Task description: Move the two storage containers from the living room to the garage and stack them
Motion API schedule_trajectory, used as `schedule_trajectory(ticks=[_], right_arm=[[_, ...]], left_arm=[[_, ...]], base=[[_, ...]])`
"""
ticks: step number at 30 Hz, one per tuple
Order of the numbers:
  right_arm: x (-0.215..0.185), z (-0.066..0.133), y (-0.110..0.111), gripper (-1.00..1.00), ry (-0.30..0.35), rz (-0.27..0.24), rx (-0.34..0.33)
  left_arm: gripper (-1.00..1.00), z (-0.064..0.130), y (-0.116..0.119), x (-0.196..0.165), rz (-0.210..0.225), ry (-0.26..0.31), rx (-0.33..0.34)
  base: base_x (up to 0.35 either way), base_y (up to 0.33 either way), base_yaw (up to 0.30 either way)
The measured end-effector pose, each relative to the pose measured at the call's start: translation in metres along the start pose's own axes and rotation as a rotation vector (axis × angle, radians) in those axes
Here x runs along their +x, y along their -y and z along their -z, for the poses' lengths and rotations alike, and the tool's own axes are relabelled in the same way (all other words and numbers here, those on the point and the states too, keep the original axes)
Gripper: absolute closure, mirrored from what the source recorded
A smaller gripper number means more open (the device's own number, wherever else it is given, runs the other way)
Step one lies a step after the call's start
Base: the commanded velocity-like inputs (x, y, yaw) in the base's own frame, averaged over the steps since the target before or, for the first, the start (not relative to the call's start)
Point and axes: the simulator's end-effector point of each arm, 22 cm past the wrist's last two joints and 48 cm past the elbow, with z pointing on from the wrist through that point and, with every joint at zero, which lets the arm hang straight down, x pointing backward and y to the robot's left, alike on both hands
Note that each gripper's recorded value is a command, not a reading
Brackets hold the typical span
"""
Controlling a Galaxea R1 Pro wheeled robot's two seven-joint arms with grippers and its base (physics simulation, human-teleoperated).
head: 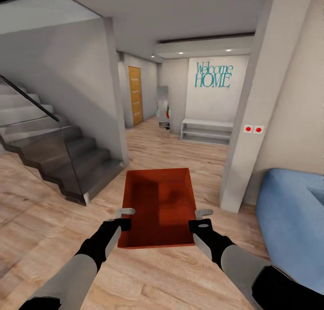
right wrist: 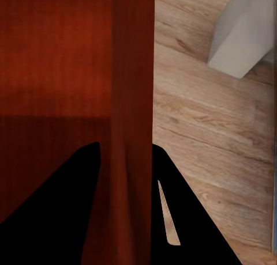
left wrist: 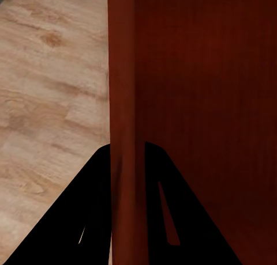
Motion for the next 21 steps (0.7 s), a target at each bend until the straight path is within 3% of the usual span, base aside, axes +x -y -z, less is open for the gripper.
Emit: schedule_trajectory(ticks=[21], right_arm=[[-0.0004,-0.0001,0.0002,1.00,0.002,-0.003,-0.001]], left_arm=[[1.00,0.0004,0.0003,-0.0013,-0.002,0.002,-0.001]], base=[[0.322,0.000,-0.006]])
